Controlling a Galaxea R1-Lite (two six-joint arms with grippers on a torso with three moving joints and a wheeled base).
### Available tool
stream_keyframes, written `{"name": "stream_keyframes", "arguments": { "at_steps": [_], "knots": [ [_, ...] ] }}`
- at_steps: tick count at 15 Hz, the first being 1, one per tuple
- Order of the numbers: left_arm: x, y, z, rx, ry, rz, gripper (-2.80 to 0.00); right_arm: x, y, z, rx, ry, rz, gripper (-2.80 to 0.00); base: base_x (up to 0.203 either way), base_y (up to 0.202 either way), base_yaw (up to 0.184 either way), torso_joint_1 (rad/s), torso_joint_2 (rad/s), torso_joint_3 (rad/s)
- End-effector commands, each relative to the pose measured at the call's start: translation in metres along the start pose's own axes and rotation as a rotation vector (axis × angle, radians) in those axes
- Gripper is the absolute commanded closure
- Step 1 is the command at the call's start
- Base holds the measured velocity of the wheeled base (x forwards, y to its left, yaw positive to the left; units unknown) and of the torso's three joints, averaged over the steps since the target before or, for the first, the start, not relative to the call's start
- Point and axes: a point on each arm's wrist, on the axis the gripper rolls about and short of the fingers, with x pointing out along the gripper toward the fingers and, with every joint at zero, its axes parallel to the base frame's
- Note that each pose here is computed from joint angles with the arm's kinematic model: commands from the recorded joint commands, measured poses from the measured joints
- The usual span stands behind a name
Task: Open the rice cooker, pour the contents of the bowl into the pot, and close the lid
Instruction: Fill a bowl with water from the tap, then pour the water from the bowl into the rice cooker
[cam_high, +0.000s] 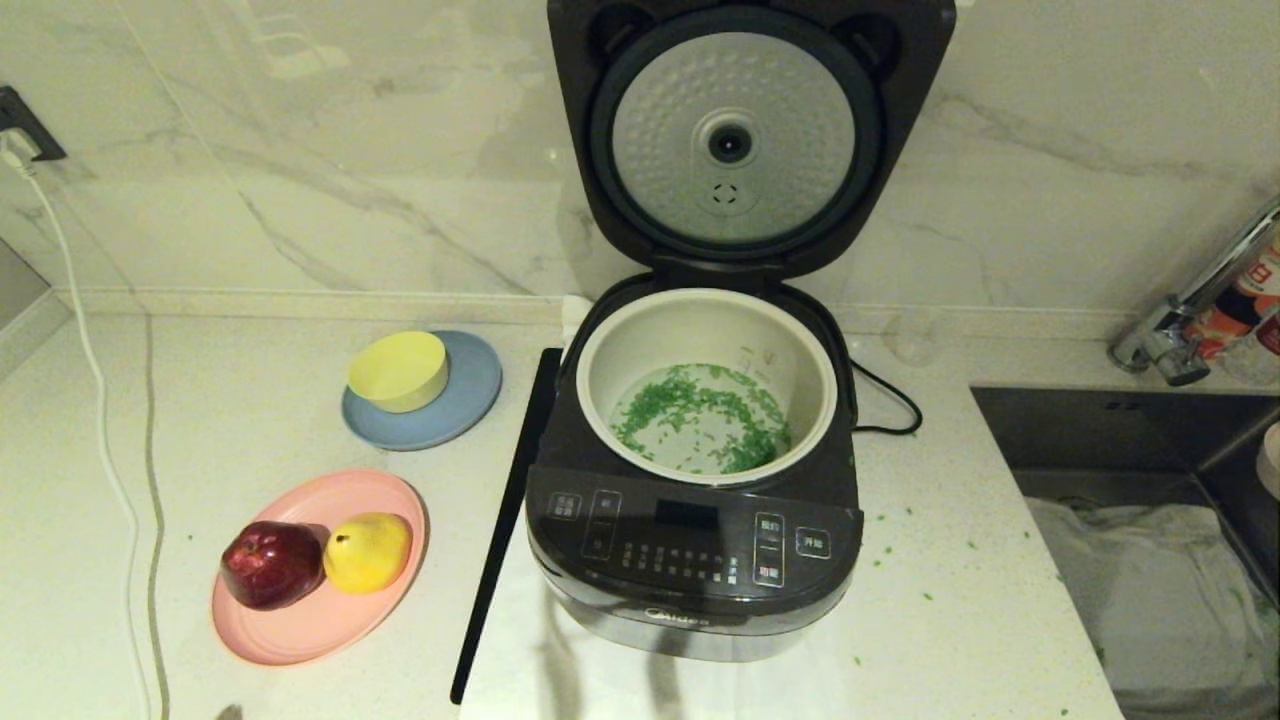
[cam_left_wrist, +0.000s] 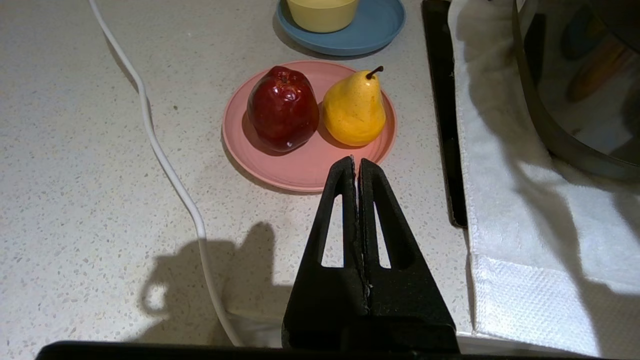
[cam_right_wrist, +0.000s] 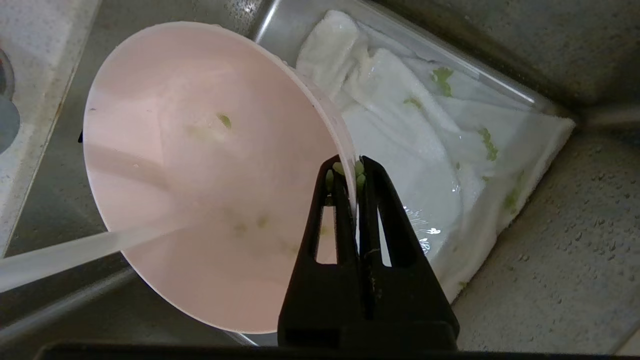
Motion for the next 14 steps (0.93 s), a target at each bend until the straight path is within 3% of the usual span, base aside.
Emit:
{"name": "stream_keyframes", "arguments": {
  "at_steps": [1, 8, 14],
  "knots": [
    [0.001, 0.0, -0.003, 0.0, 0.011, 0.001, 0.0, -0.003, 0.005, -0.003, 0.005, 0.009, 0.007, 0.0, 0.0, 0.0, 0.0, 0.0, 0.0, 0.0],
    [0.001, 0.0, -0.002, -0.001, 0.009, 0.002, 0.0, -0.068, 0.041, -0.043, -0.065, 0.092, 0.113, 0.0, 0.0, 0.0, 0.0, 0.0, 0.0, 0.0],
    [0.001, 0.0, -0.002, 0.0, 0.009, 0.001, 0.0, -0.15, 0.097, -0.101, -0.225, 0.224, 0.286, 0.0, 0.0, 0.0, 0.0, 0.0, 0.0, 0.0]
  ]
}}
